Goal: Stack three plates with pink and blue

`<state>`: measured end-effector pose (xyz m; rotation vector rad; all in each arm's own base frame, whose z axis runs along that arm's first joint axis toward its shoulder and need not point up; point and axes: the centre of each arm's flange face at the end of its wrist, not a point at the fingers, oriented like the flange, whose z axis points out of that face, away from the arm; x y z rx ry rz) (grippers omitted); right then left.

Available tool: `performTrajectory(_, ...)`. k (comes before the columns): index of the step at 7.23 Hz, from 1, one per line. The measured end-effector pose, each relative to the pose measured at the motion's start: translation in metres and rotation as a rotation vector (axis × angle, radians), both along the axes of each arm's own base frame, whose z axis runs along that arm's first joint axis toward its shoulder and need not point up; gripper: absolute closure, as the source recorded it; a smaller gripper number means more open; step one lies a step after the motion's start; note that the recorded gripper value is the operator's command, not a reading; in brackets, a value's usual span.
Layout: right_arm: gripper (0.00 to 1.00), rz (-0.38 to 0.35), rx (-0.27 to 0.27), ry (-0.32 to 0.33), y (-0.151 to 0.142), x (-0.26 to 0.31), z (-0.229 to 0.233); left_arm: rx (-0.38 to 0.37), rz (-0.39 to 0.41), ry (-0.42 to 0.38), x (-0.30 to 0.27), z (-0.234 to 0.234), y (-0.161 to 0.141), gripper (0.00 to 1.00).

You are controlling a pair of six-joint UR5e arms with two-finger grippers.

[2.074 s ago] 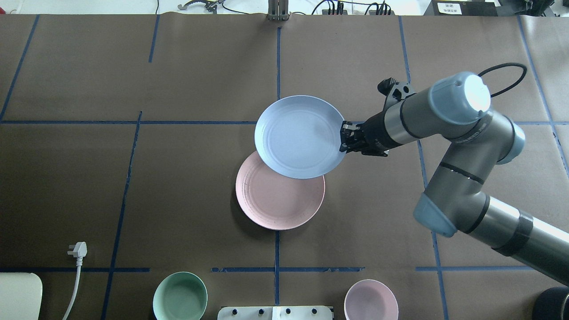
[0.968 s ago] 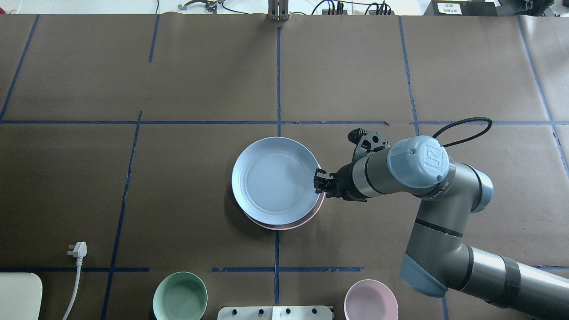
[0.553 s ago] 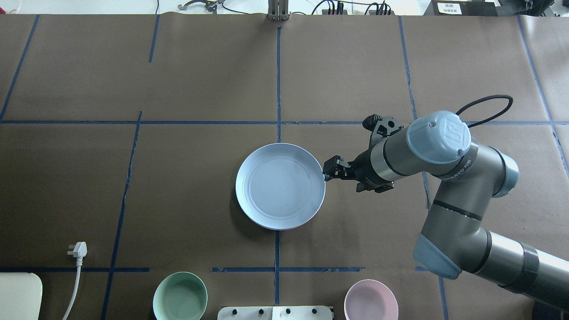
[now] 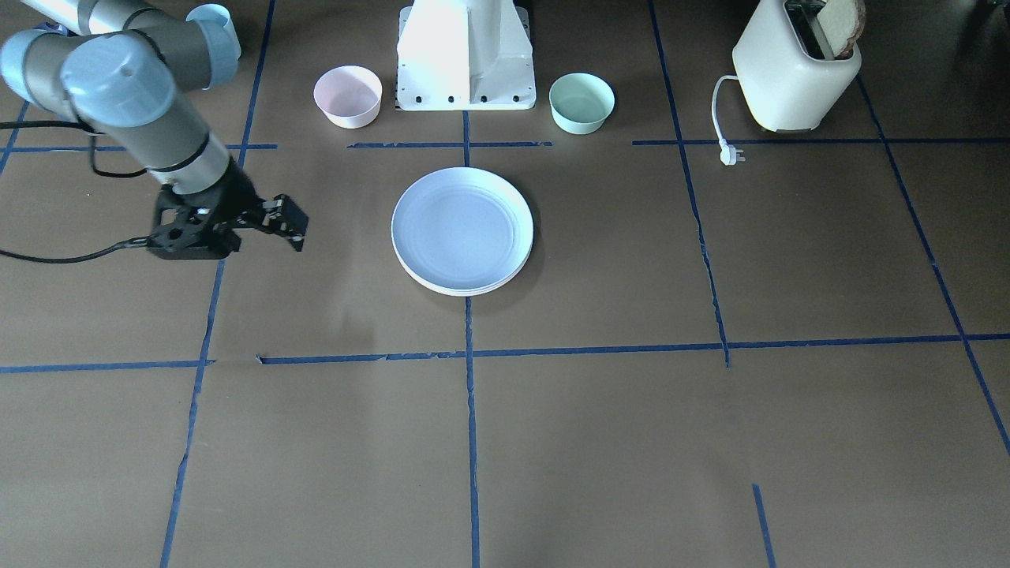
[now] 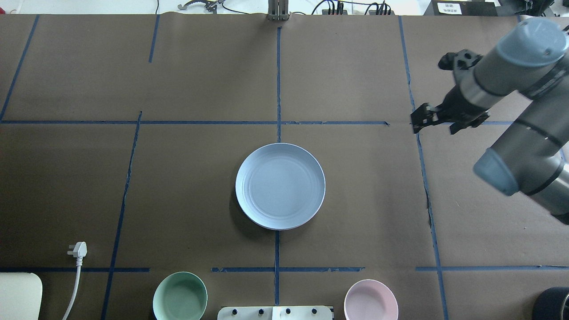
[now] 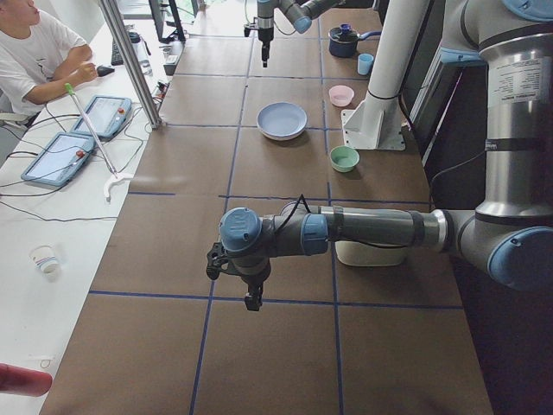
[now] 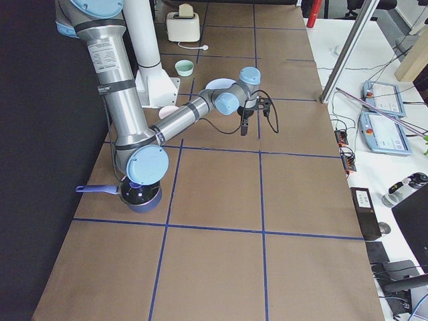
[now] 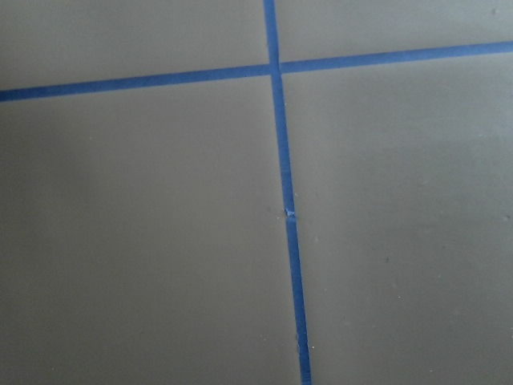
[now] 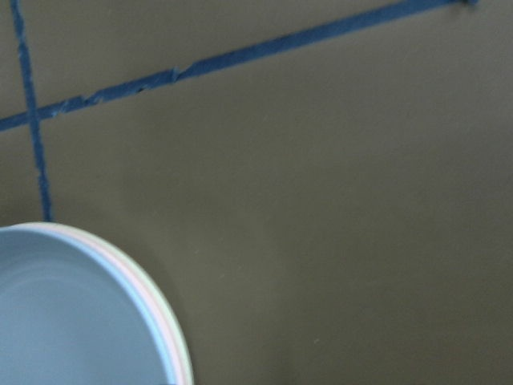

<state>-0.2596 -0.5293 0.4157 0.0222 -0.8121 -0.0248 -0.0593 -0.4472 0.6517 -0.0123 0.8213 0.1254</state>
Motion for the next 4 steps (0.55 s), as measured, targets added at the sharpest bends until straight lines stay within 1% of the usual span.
performTrajectory(1,0.00,-0.059,0.040,0.023,-0.027,0.071,0.056,0.005,-0.002,0.000,0.000,0.000,-0.003,0.00)
performTrajectory(2,0.00,-0.100,0.078,0.038,-0.041,0.138,0.107,0.002,-0.002,-0.002,0.001,-0.001,-0.006,0.00)
performTrajectory(3,0.00,-0.132,0.113,0.052,-0.041,0.203,0.155,-0.002,-0.001,-0.003,0.001,-0.003,-0.008,0.00)
performTrajectory(4,0.00,-0.162,0.135,0.062,-0.027,0.257,0.194,-0.005,0.001,-0.005,0.001,-0.002,-0.005,0.00)
